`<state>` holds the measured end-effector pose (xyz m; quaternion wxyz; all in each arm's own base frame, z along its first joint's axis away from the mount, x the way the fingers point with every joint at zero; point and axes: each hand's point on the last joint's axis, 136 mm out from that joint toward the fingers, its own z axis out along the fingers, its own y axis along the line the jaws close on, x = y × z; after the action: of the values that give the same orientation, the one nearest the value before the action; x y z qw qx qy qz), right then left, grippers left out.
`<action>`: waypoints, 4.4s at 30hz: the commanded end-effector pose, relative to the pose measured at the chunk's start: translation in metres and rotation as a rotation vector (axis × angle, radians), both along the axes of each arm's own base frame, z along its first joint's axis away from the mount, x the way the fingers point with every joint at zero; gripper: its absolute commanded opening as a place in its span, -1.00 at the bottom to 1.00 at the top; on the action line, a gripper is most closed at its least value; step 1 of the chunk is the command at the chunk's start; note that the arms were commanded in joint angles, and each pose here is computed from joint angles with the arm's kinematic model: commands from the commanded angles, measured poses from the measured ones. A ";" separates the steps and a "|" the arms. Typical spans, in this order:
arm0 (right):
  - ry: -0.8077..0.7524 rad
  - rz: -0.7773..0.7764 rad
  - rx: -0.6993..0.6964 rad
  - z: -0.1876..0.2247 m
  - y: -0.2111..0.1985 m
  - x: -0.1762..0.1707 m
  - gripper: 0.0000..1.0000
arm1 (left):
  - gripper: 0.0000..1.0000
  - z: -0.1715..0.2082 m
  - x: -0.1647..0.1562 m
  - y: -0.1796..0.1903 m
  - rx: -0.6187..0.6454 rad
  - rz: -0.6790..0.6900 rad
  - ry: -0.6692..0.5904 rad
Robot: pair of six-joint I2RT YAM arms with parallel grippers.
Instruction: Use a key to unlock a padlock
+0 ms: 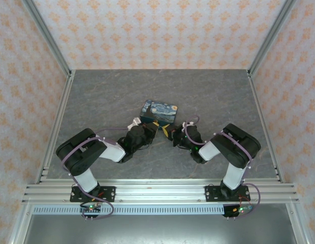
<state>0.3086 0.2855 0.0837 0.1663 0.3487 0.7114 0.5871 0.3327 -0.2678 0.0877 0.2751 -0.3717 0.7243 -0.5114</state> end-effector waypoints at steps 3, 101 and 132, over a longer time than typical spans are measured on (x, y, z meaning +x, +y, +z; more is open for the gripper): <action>-0.162 0.080 0.107 0.063 0.031 0.014 -1.00 | -1.00 0.041 -0.041 -0.069 -0.114 -0.303 -0.066; -0.562 0.631 -1.239 0.017 -0.051 -0.062 -0.06 | -1.00 0.023 -0.023 -0.045 0.056 -0.364 0.038; -0.734 0.770 -1.403 0.006 -0.035 -0.057 -0.17 | -1.00 0.033 -0.024 -0.050 0.037 -0.405 0.049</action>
<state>0.2412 0.2439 0.0772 0.3281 -0.3021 0.8869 0.1200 0.3017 -0.3102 0.0874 0.1392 -0.2516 0.8148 -0.5034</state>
